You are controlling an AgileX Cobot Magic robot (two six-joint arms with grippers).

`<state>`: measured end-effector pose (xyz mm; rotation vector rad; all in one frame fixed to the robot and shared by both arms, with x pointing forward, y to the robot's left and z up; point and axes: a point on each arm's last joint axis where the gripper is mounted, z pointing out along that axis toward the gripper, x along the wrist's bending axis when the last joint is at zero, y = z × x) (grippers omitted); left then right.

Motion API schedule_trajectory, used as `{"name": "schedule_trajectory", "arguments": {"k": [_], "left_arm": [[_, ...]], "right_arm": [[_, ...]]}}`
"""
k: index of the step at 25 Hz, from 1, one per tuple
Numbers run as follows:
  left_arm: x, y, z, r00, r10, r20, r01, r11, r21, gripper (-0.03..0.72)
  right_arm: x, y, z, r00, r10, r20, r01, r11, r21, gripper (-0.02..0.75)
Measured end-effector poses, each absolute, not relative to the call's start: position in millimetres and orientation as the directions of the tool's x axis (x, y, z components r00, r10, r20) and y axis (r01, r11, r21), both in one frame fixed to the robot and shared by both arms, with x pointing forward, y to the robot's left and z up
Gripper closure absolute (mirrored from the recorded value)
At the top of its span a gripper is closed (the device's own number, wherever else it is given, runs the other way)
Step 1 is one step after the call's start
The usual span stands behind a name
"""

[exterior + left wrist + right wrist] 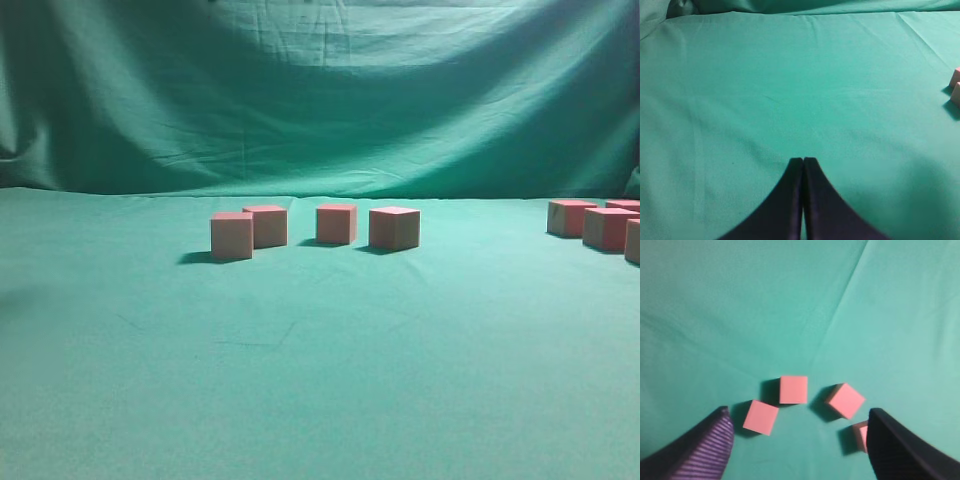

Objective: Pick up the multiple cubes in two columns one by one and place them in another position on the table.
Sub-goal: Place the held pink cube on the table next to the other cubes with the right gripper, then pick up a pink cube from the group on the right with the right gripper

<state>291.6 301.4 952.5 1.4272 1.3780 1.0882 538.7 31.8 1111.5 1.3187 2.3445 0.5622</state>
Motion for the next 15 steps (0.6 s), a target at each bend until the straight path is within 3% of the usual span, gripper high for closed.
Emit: {"name": "schedule_trajectory", "arguments": {"k": [7,11,15], "left_arm": [[291.6,301.4,952.5,0.014,1.0,0.028,0.259,-0.031,0.965,0.688],[291.6,301.4,952.5,0.014,1.0,0.028,0.259,-0.031,0.965,0.688],[291.6,301.4,952.5,0.014,1.0,0.028,0.259,-0.031,0.965,0.688]], "right_arm": [[513.0,-30.7,1181.6,-0.444,0.889,-0.112,0.67,0.413,0.617,0.204],[511.7,-80.2,1179.0,-0.363,0.923,-0.131,0.725,0.368,0.582,0.204],[513.0,-122.4,1144.1,-0.262,0.95,-0.17,0.822,0.312,0.477,0.204]]}}
